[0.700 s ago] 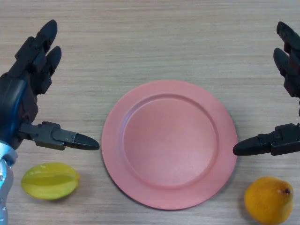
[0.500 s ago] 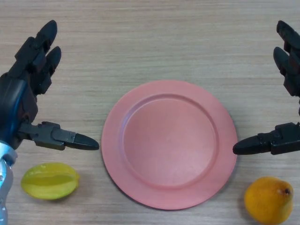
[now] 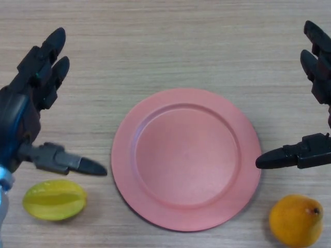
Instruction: Pick up the yellow starfruit and place it on the plate
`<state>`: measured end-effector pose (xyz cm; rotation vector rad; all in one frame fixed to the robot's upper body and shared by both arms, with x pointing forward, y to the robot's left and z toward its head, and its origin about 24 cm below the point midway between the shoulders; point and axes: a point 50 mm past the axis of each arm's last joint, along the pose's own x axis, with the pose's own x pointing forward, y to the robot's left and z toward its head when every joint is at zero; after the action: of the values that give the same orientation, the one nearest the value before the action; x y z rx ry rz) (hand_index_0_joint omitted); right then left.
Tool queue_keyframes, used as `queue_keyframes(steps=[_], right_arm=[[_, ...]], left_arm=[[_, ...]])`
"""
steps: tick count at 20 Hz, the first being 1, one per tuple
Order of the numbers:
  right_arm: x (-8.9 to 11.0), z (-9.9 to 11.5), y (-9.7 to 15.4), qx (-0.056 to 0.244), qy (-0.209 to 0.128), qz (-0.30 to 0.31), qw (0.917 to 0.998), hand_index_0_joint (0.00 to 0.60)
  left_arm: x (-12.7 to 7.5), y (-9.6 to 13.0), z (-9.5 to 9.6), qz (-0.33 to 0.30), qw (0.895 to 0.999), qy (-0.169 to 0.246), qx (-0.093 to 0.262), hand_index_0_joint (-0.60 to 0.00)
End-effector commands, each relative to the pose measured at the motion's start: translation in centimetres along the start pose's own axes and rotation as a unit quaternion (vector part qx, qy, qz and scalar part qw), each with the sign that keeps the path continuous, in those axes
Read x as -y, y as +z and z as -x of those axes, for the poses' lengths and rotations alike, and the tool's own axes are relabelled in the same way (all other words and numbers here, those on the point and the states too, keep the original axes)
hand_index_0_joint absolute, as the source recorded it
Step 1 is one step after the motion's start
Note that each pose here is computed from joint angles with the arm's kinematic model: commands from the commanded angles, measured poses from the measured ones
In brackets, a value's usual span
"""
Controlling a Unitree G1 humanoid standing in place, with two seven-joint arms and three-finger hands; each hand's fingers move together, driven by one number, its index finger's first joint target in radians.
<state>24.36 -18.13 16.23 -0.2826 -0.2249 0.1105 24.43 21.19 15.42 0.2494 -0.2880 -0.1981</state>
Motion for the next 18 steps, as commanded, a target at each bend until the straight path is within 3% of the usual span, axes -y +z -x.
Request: queue_keyframes(steps=[1, 4, 7, 9, 18], right_arm=[[0.6, -0.1, 3.2, 0.116, -0.015, 0.011, 0.9931, 0.000], [0.1, -0.5, 3.0, 0.109, -0.001, 0.020, 0.9939, 0.000], [-0.8, -0.8, 2.7, 0.107, 0.013, 0.006, 0.9942, 0.000], [-1.3, -1.2, 2.6, 0.102, 0.024, -0.010, 0.9944, 0.000], [-1.8, -1.2, 2.2, 0.094, 0.041, -0.014, 0.9946, 0.000]], left_arm=[[-2.0, 2.7, 1.7, -0.062, 0.996, 0.008, 0.060, 0.000], [-2.4, 2.3, 3.5, -0.074, 0.996, -0.020, 0.039, 0.000], [-3.3, 2.1, 5.0, -0.121, 0.990, 0.004, 0.067, 0.000], [-3.8, 1.6, 5.9, -0.135, 0.990, -0.007, 0.047, 0.000], [-4.5, -1.0, 7.1, -0.219, 0.975, -0.031, 0.035, 0.000]])
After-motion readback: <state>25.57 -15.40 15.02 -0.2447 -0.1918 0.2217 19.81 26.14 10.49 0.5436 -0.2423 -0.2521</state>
